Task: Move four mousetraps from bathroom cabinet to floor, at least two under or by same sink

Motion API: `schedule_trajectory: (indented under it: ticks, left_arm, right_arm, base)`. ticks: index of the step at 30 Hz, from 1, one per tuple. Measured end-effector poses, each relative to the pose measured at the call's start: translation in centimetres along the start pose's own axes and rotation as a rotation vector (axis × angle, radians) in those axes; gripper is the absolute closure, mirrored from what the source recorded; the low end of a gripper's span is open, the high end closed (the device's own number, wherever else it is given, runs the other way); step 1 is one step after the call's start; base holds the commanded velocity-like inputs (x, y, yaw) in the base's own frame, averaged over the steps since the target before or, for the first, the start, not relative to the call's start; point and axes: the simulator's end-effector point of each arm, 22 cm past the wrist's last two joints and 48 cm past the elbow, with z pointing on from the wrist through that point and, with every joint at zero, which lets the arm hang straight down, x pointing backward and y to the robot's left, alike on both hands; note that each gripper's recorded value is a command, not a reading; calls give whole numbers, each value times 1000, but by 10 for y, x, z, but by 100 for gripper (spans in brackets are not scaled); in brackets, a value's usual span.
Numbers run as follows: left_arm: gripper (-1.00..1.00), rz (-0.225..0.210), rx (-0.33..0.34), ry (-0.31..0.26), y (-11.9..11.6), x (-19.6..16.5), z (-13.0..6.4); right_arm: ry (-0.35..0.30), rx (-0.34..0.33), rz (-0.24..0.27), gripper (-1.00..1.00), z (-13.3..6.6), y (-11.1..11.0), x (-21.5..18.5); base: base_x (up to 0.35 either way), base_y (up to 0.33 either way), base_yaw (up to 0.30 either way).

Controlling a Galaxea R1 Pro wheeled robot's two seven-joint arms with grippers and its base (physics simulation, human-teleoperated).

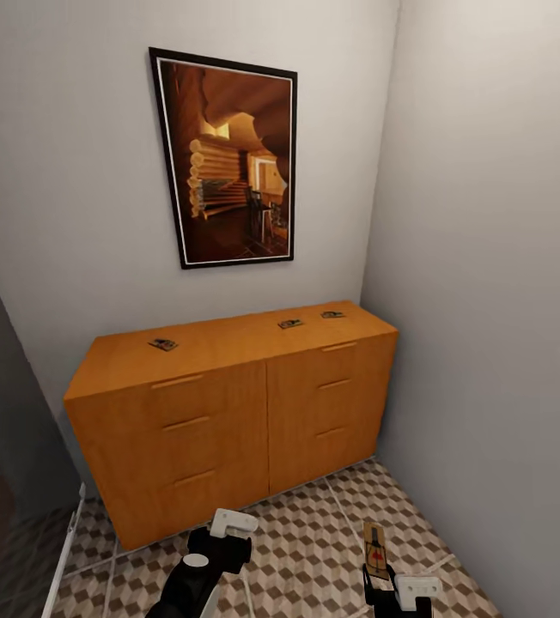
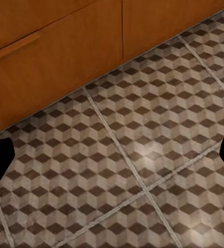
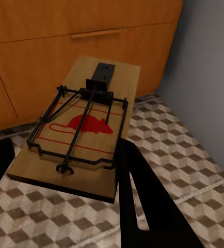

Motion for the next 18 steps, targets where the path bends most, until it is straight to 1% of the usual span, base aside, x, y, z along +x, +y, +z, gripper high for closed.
schedule_trajectory:
  ticks: [5,8,13,18]
  left_arm:
    - [-100,1,1,6,-1,3,1]
    - [-100,12,8,7,-6,4,0]
    - [-100,19,11,5,-8,4,0]
    - [-100,20,12,3,-8,3,-1]
  right_arm:
    - [0,0,0,100,0,0,0]
    - [-2,-1,0,100,0,0,-1]
    - [-5,-1,0,100,0,0,-2]
    - [-7,0,0,100,0,0,-3]
  base:
    - [156,244,-29]
    - [218,231,-140]
    - [243,212,-164]
    - [251,136,-168]
